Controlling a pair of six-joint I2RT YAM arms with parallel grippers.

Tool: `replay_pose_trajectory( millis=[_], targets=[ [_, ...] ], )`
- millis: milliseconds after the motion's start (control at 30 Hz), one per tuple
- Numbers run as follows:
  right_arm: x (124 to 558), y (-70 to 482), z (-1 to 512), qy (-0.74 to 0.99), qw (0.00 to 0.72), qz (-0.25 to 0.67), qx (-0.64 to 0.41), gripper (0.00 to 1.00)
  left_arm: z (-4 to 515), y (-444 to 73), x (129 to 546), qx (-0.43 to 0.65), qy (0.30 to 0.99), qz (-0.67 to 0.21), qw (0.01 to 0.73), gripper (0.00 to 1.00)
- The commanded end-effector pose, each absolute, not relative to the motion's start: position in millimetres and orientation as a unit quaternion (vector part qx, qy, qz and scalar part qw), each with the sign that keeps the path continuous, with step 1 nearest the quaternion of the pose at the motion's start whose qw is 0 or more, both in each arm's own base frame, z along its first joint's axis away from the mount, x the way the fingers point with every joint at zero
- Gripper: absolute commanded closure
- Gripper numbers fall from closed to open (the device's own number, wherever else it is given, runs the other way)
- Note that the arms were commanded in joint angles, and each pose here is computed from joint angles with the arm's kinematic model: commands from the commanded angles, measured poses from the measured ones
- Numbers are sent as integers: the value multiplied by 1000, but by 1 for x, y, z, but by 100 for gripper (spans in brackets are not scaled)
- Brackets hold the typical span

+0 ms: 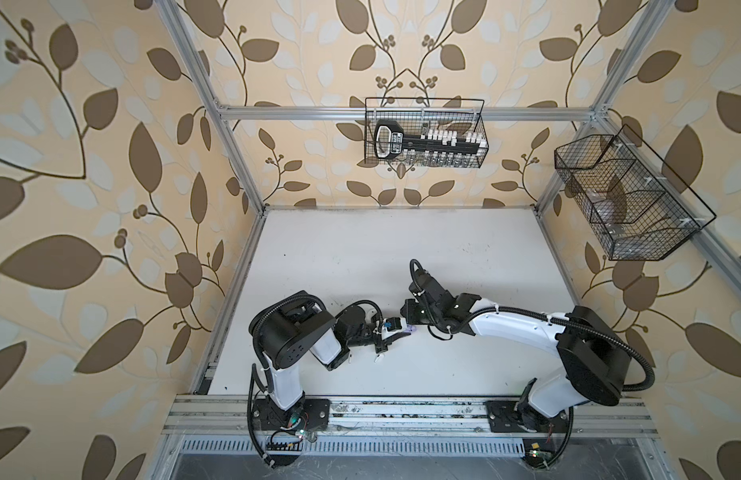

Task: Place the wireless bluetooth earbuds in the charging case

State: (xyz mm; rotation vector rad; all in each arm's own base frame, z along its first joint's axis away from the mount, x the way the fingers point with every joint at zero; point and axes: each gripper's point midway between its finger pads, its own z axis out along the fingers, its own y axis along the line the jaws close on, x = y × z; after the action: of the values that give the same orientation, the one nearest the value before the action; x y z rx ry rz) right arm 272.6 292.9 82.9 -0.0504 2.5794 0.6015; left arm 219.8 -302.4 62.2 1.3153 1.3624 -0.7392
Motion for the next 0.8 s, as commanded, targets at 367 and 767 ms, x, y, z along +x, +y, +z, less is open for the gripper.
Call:
replay_pose_trajectory(
  millis=[367,767],
  targets=[
    [252,289,76,948,231,220,-16,74,78,-306,229,538,555,-294,562,91],
    [244,288,74,949,226,218,-17,74,79,-305,230,536,555,-293,565,91]
  ],
)
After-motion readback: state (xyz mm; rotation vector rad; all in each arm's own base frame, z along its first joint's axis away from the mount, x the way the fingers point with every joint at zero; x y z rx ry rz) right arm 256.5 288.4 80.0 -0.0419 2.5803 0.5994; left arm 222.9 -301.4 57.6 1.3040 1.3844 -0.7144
